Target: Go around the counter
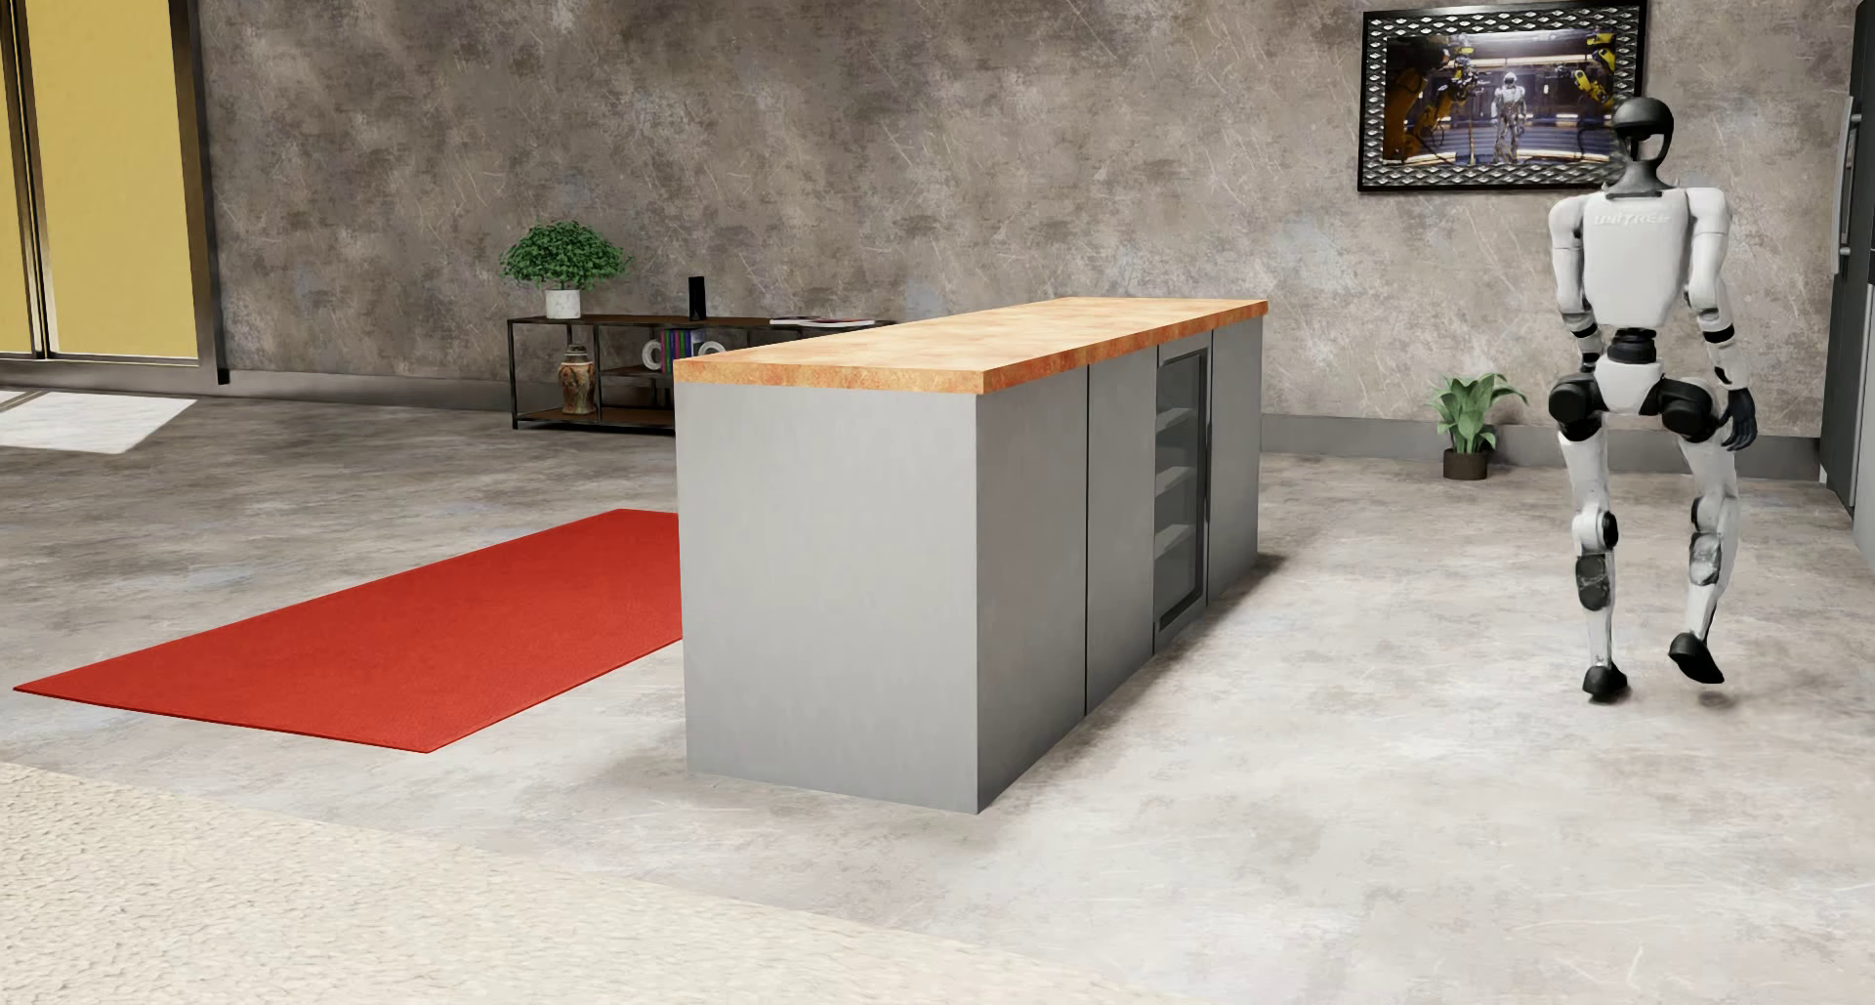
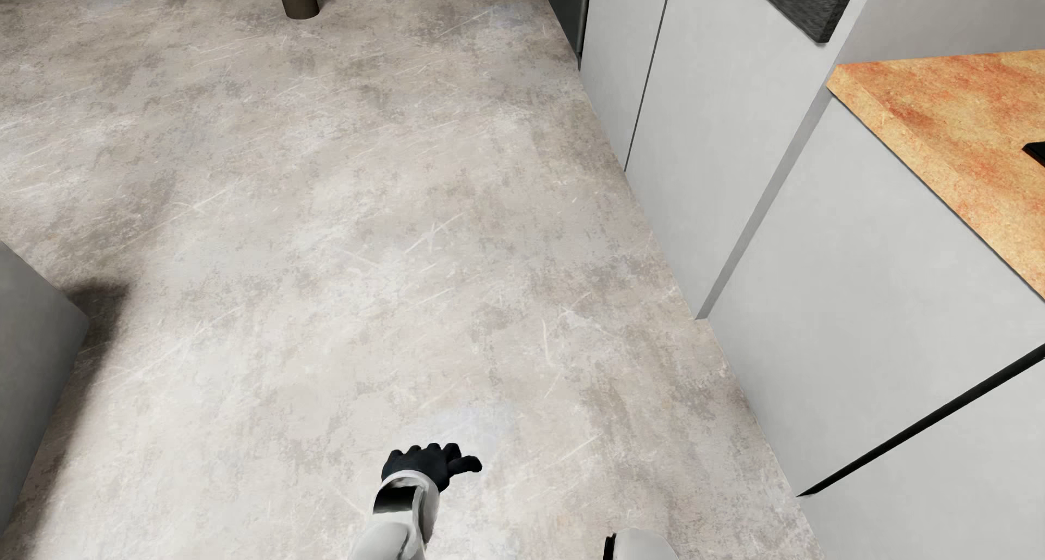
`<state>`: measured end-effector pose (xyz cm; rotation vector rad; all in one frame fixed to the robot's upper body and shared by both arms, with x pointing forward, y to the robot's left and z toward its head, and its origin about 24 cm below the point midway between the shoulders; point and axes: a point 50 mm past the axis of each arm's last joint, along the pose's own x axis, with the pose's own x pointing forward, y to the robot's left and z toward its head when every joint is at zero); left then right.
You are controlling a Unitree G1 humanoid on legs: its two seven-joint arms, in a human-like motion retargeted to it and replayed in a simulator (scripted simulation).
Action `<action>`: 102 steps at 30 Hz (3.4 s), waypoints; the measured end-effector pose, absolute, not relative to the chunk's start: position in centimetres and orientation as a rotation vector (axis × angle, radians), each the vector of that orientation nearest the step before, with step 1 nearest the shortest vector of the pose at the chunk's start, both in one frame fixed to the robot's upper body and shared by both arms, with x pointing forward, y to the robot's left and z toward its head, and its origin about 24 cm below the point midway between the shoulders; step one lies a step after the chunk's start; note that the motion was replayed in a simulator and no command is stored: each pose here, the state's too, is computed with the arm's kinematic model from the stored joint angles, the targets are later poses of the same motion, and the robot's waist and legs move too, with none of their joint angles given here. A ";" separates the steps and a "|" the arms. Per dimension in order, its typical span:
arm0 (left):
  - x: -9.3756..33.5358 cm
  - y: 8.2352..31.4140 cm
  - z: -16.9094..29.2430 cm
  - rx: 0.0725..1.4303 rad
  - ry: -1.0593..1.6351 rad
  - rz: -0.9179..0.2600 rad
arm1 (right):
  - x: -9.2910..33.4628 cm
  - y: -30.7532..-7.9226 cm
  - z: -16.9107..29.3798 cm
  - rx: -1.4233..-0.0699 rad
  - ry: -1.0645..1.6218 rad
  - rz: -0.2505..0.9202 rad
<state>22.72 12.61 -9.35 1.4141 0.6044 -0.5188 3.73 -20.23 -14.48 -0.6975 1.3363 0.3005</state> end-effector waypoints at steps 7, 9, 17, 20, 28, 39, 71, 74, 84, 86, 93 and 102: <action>28.7 11.1 1.0 1.265 -0.003 -0.191 | 3.4 -20.5 -14.9 -0.778 1.395 0.348; 26.9 12.8 -1.7 1.288 0.147 -0.249 | 3.5 -20.3 -14.8 -0.716 1.388 0.269; 8.6 20.8 -15.3 1.390 1.298 -0.609 | 10.0 -19.7 -14.7 -0.886 1.248 0.372; 1.8 22.1 -15.5 1.191 1.428 -0.533 | 15.5 -19.9 -12.5 -0.900 1.032 0.312; -0.7 20.8 -15.4 1.153 1.505 -0.552 | 17.1 -21.9 -11.3 -0.929 1.010 0.220; 23.6 7.5 -4.9 1.843 0.113 -0.651 | 7.0 -19.4 -14.6 -0.811 1.261 0.358; 3.6 19.5 -14.2 1.016 1.340 -0.161 | 16.7 -18.7 -11.6 -0.943 0.936 0.338; 6.7 19.2 -15.0 0.827 1.377 -0.148 | 12.6 -19.9 -12.3 -0.861 1.057 0.258; 27.4 15.0 -4.0 1.089 0.450 -0.146 | 5.5 -21.2 -14.3 -0.807 1.335 0.305; 27.5 15.4 -3.1 1.068 0.391 -0.101 | 6.1 -20.8 -14.2 -0.827 1.303 0.326; 12.7 22.0 -13.0 1.245 1.118 -0.268 | 7.4 -19.1 -14.5 -0.736 1.278 0.240; -11.9 16.4 -14.7 0.809 1.766 -0.944 | 11.8 -17.5 -13.6 -0.760 1.075 0.223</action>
